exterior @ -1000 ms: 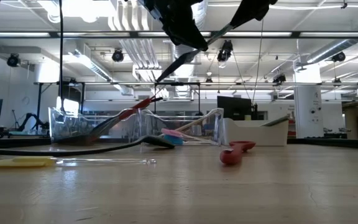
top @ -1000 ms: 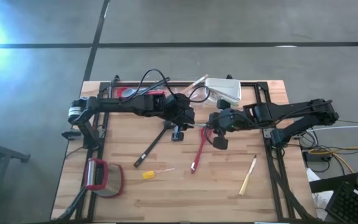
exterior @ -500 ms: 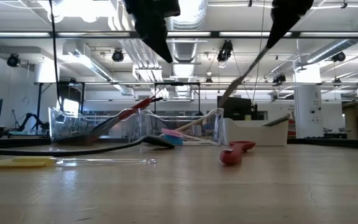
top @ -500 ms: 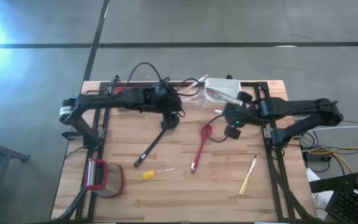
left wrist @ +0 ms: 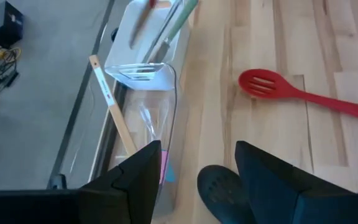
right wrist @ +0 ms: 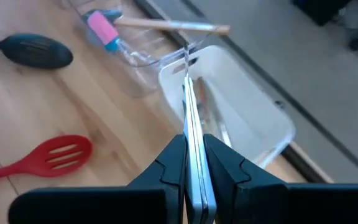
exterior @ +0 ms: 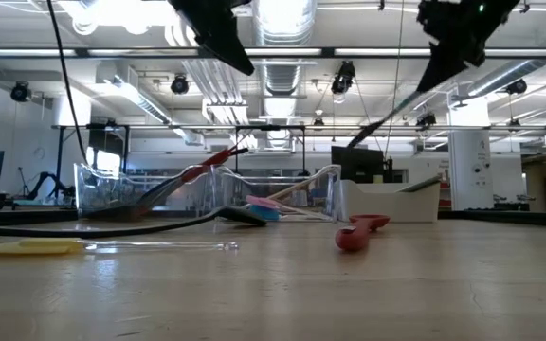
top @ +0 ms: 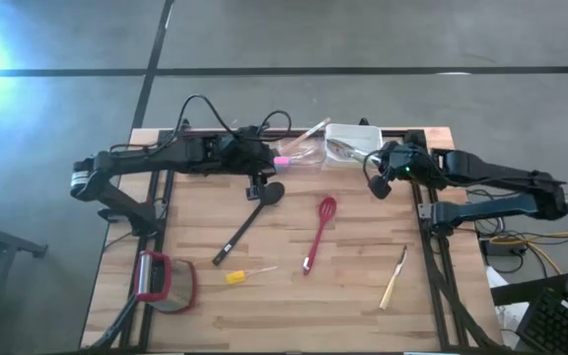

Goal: Pick & Place Kitchen Items
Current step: Put the blue patterned table knife into the white bin

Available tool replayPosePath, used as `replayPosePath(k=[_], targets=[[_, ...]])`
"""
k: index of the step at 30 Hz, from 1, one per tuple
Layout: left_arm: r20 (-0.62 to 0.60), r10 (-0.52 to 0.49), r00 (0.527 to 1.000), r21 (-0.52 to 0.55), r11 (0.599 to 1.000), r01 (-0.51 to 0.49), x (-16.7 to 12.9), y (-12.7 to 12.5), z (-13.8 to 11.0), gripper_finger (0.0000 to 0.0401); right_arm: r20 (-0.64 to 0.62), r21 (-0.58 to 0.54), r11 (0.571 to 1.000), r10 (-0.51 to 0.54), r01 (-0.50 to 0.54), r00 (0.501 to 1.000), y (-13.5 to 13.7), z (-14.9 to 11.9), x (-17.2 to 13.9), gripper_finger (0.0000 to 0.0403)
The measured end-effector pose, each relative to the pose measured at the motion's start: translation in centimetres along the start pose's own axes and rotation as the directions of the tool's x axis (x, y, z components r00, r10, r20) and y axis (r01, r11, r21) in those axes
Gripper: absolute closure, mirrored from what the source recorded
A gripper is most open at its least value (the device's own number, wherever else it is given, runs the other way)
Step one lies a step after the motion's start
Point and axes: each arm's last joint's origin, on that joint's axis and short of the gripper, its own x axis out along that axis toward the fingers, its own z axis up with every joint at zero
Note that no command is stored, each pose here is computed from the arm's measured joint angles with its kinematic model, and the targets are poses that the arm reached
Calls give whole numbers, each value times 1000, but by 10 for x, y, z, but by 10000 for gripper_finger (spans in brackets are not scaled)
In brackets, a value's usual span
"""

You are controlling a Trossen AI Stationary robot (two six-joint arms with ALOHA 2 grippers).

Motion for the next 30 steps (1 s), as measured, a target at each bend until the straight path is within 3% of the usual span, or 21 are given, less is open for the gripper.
replayPosePath(k=[8, 12, 19, 25, 30], targets=[[26, 7, 1000, -19, 1000, -6, -12, 3, 0, 190, -42, 76, 997, 23, -19, 999, -29, -29, 41, 372], [31, 8, 999, -21, 1000, -8, -14, 3, 1, 190, -3, 99, 991, 95, -95, 995, -42, -34, 54, 372], [22, 6, 1000, -21, 1000, -5, -14, 3, 0, 190, -43, 146, 984, 109, -102, 993, -66, -47, 77, 372], [21, 5, 1000, -21, 1000, -5, -14, 3, 0, 190, -5, 183, 968, 173, -169, 985, -77, -48, 93, 372], [20, 5, 1000, -27, 1000, -5, -14, 3, -1, 190, -72, 194, 964, 199, -182, 977, -79, -53, 110, 372]])
